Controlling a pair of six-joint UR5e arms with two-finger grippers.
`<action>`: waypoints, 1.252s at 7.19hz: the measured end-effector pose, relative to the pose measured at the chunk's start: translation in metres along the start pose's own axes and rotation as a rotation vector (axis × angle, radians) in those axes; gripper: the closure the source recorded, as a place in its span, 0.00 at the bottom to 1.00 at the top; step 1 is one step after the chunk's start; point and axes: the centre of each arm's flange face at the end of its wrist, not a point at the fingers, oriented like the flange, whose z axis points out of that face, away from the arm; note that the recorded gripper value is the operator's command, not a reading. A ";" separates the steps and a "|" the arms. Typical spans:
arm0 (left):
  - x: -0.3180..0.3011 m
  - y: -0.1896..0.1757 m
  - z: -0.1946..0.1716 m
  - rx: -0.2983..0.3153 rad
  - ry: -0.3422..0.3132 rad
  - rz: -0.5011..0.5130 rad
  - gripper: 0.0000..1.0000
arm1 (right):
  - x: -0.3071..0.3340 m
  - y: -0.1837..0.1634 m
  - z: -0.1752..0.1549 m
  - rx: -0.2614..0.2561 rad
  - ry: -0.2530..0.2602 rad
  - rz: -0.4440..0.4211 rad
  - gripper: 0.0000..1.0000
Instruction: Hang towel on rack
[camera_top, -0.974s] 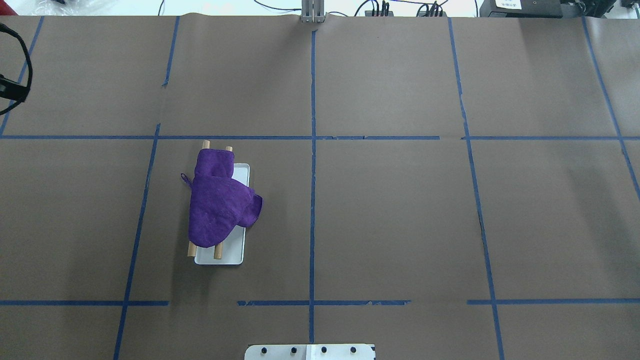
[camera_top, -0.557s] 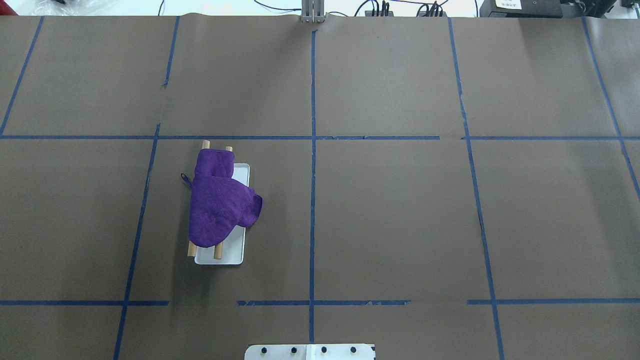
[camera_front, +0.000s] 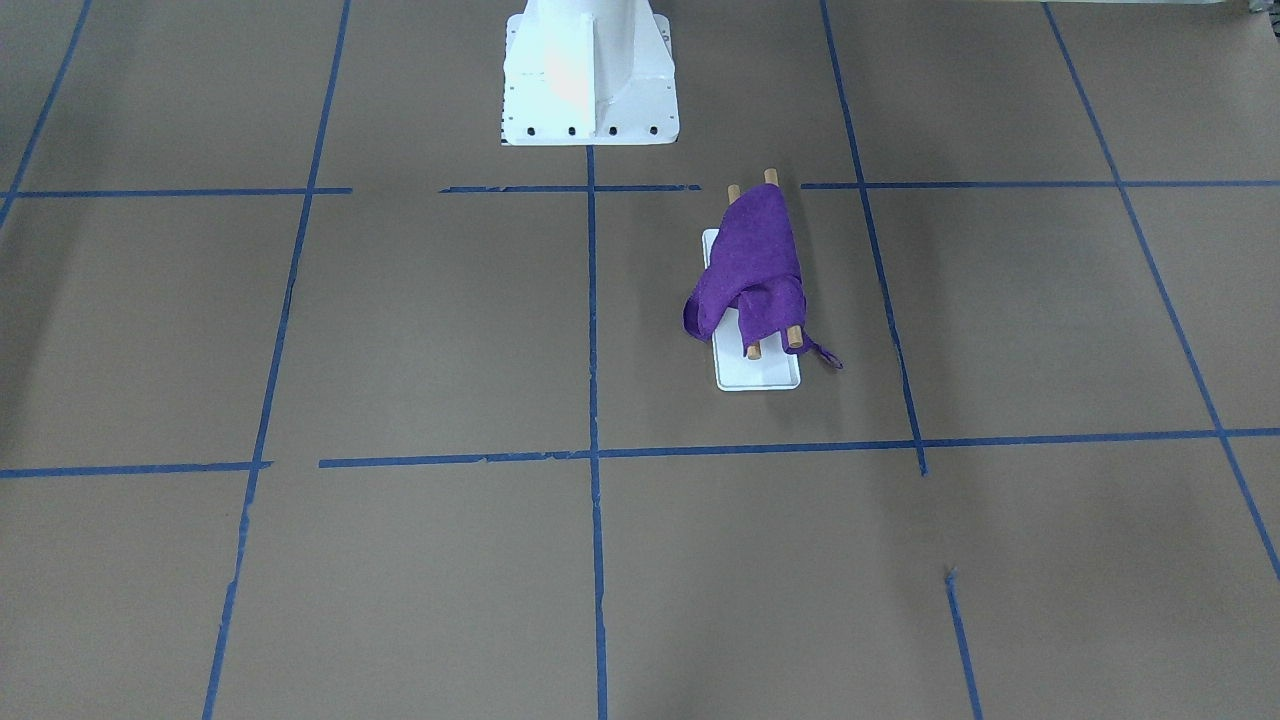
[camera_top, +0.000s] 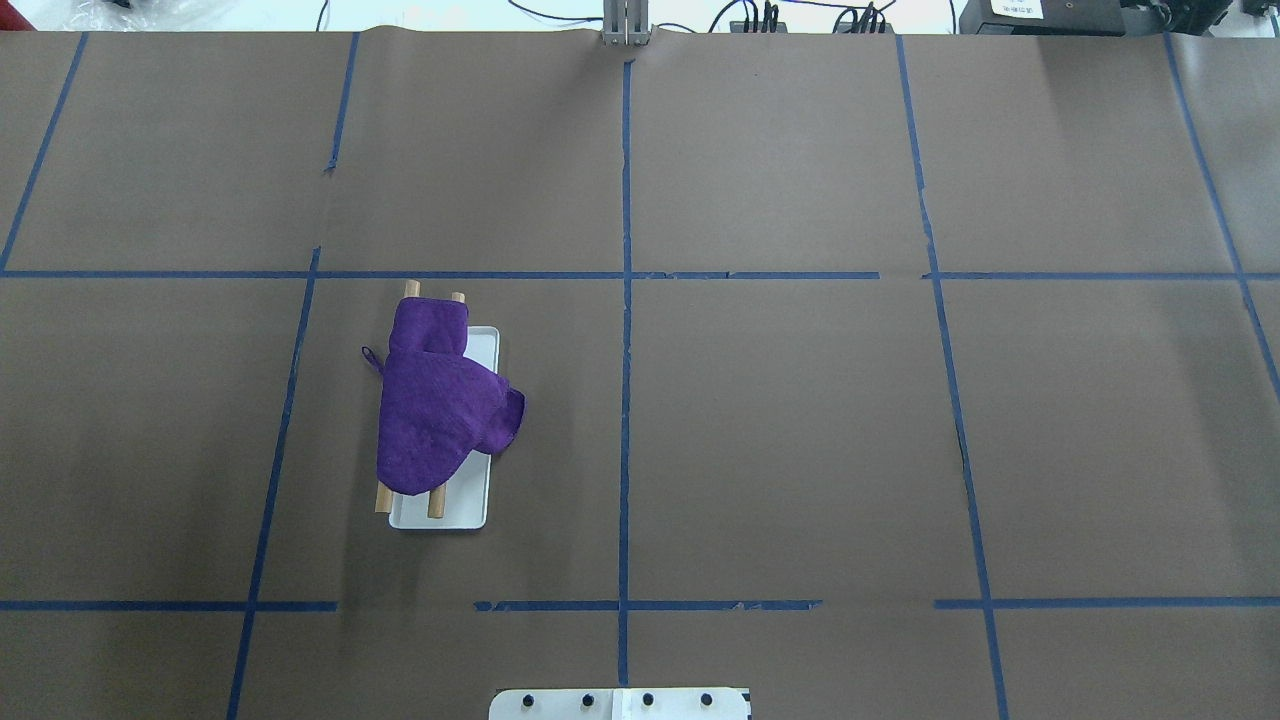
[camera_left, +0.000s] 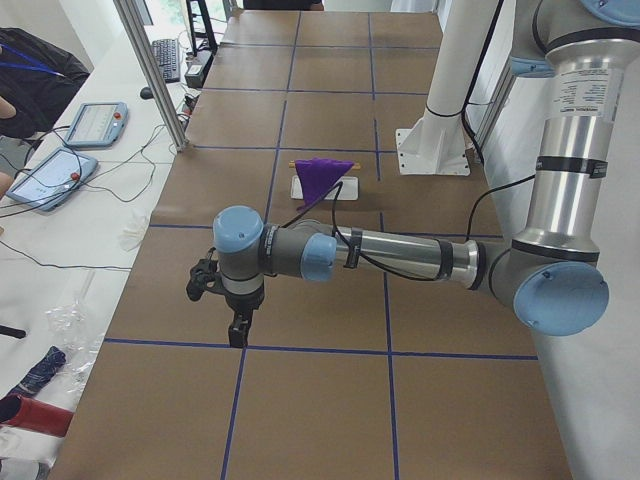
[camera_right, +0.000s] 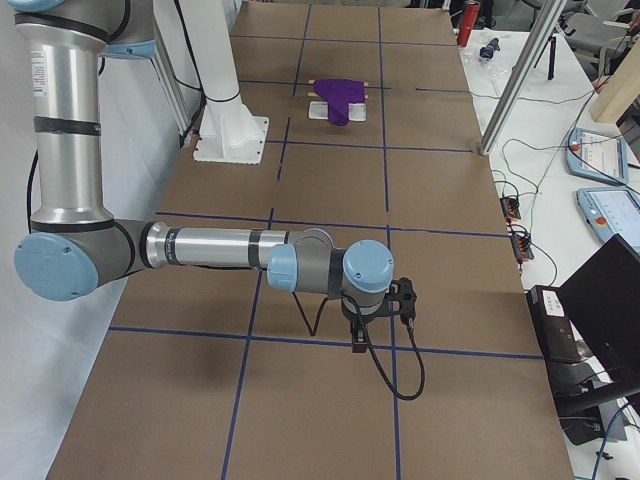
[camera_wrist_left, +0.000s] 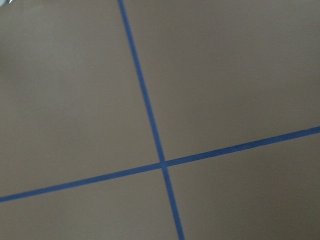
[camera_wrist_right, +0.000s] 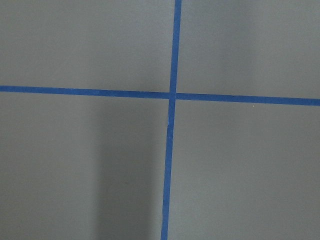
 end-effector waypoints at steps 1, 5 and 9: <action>0.000 0.005 -0.003 -0.025 0.018 -0.031 0.00 | 0.002 0.001 0.000 -0.002 0.014 0.001 0.00; 0.007 0.020 -0.007 -0.075 0.037 -0.077 0.00 | 0.014 0.009 0.005 -0.020 0.080 0.014 0.00; 0.008 0.021 -0.006 -0.076 0.037 -0.073 0.00 | 0.016 0.014 0.008 -0.024 0.072 0.022 0.00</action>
